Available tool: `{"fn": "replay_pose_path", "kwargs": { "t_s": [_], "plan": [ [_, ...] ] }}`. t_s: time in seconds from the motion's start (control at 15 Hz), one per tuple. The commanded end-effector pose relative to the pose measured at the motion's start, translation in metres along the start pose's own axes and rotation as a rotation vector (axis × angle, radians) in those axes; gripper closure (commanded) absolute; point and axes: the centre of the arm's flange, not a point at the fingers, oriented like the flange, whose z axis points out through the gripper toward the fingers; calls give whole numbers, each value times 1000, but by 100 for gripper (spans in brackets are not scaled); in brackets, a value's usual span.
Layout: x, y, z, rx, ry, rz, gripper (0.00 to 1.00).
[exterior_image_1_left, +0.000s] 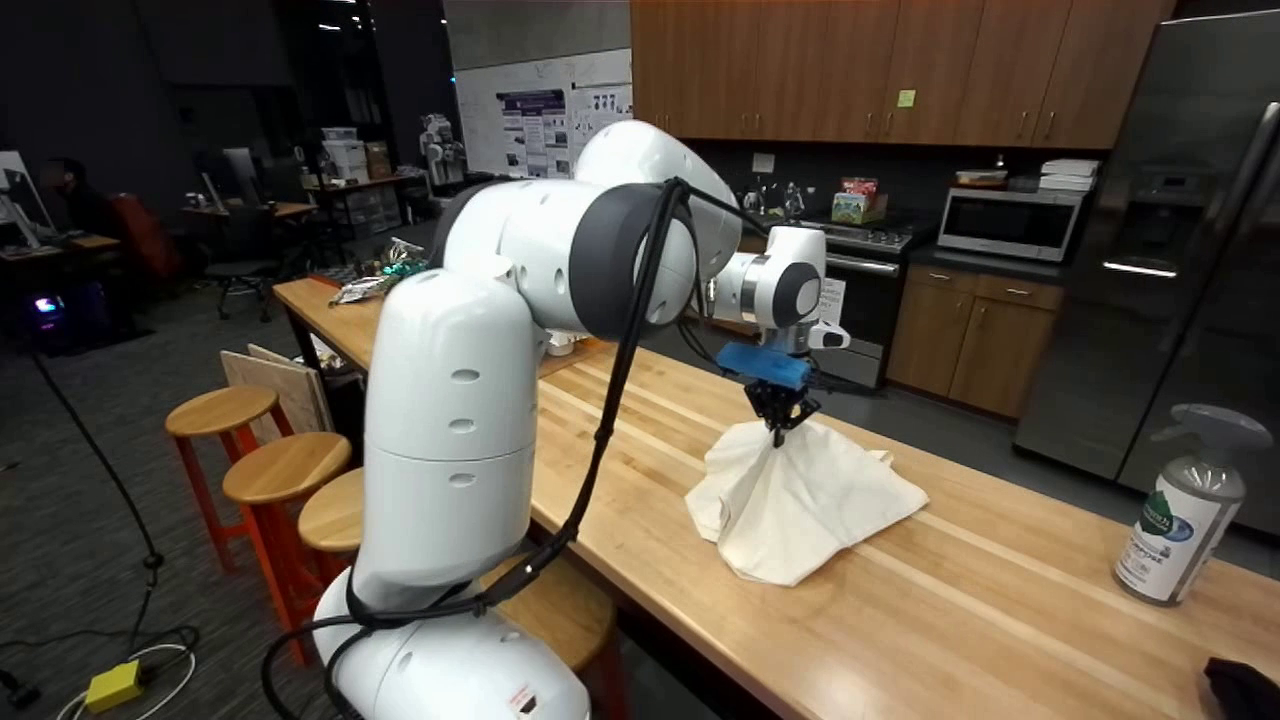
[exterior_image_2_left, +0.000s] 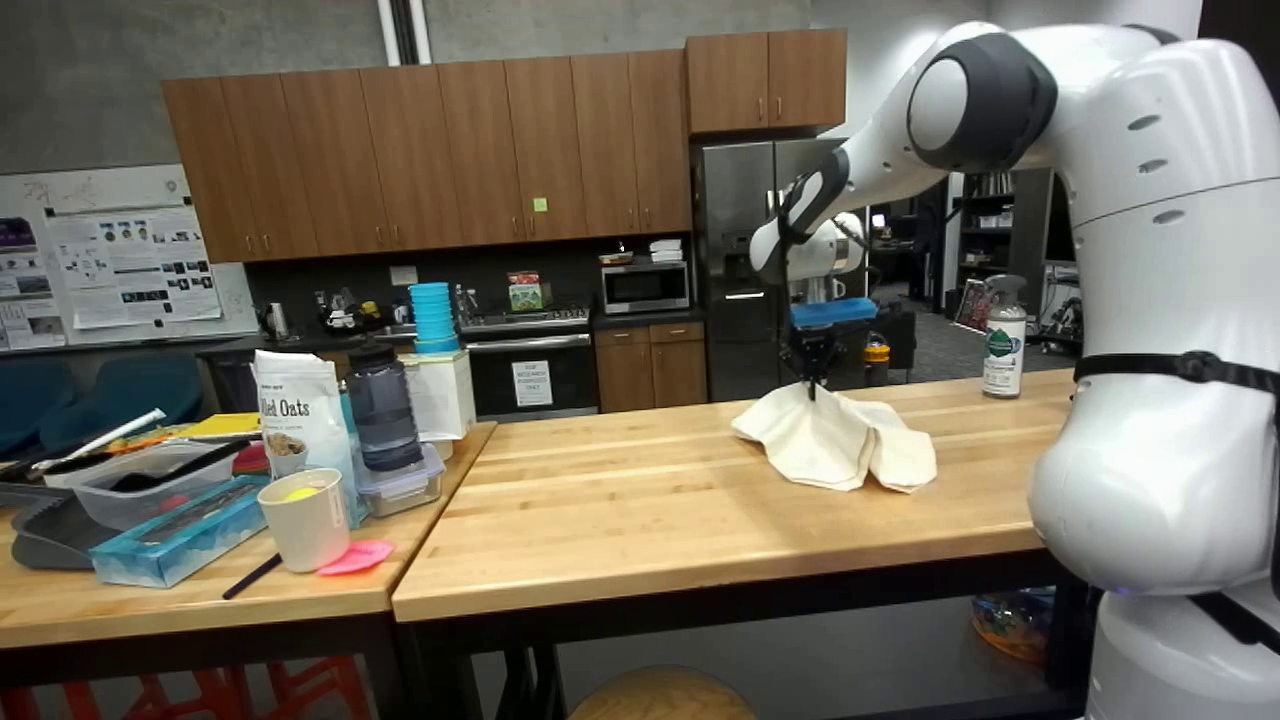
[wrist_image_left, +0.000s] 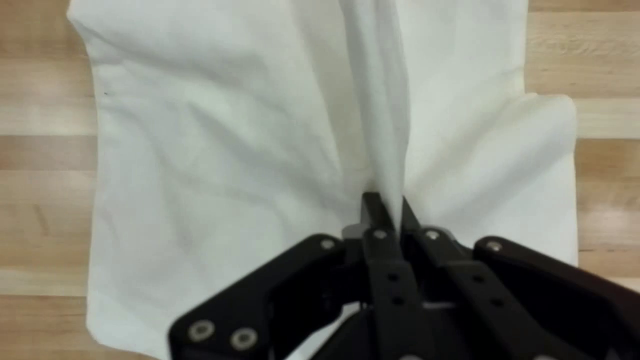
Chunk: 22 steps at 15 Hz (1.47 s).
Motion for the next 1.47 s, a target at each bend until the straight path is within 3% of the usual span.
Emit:
{"fn": "replay_pose_path", "kwargs": {
  "t_s": [0.0,0.4,0.73,1.0,1.4],
  "plan": [
    [17,-59,11,31,-31,-164,99],
    [8,-141,18,41,-88,-438,99],
    [-12,-158,23,59,-140,-495,99],
    [-16,-122,23,19,-140,-403,99],
    [-28,-20,6,-26,-59,-98,99]
  ]
}}
